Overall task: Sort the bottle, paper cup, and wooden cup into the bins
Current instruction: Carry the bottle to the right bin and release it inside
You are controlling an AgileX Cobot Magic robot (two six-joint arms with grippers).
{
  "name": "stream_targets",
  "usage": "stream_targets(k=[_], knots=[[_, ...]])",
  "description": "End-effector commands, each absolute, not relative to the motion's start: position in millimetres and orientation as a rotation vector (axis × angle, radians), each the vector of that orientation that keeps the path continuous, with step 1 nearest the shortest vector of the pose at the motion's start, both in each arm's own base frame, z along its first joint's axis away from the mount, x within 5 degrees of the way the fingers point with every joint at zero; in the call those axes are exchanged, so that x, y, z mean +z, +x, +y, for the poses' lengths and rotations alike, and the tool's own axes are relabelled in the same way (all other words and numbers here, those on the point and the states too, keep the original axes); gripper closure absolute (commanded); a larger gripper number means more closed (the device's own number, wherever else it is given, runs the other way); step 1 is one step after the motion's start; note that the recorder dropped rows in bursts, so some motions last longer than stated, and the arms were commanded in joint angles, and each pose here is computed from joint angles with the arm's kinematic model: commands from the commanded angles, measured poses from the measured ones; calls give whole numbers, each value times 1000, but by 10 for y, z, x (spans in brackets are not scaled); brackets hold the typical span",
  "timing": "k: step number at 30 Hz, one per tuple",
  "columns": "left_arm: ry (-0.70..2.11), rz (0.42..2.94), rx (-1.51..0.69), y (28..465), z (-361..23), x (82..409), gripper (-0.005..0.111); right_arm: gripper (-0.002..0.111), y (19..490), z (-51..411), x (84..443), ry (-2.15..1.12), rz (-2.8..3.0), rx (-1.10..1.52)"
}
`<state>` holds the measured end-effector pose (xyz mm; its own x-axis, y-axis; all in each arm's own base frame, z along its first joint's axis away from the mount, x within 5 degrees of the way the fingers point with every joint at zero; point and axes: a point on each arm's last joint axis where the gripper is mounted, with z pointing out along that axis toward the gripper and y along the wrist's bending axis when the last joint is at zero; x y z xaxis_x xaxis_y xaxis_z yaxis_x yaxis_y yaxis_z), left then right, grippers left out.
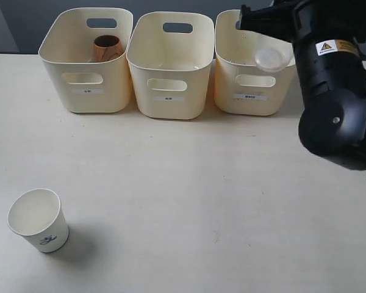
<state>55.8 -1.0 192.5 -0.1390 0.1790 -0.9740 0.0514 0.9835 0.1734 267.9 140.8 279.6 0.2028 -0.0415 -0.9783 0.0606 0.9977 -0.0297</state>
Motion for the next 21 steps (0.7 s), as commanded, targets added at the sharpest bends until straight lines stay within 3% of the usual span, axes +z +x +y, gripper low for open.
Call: stream_targets(k=[1, 5, 13, 21], knots=[[179, 1700, 114, 556, -10, 1928, 107, 109, 2890, 1267, 2852, 51, 1388, -1], [179, 1700, 114, 556, -10, 1928, 107, 109, 3251, 1373, 2791, -122, 1479, 19], [179, 1700, 114, 556, -10, 1928, 107, 109, 3701, 1481, 2654, -33, 1404, -53], [179, 1700, 114, 556, -10, 1928, 107, 109, 4167, 1215, 2433, -5, 1549, -89]])
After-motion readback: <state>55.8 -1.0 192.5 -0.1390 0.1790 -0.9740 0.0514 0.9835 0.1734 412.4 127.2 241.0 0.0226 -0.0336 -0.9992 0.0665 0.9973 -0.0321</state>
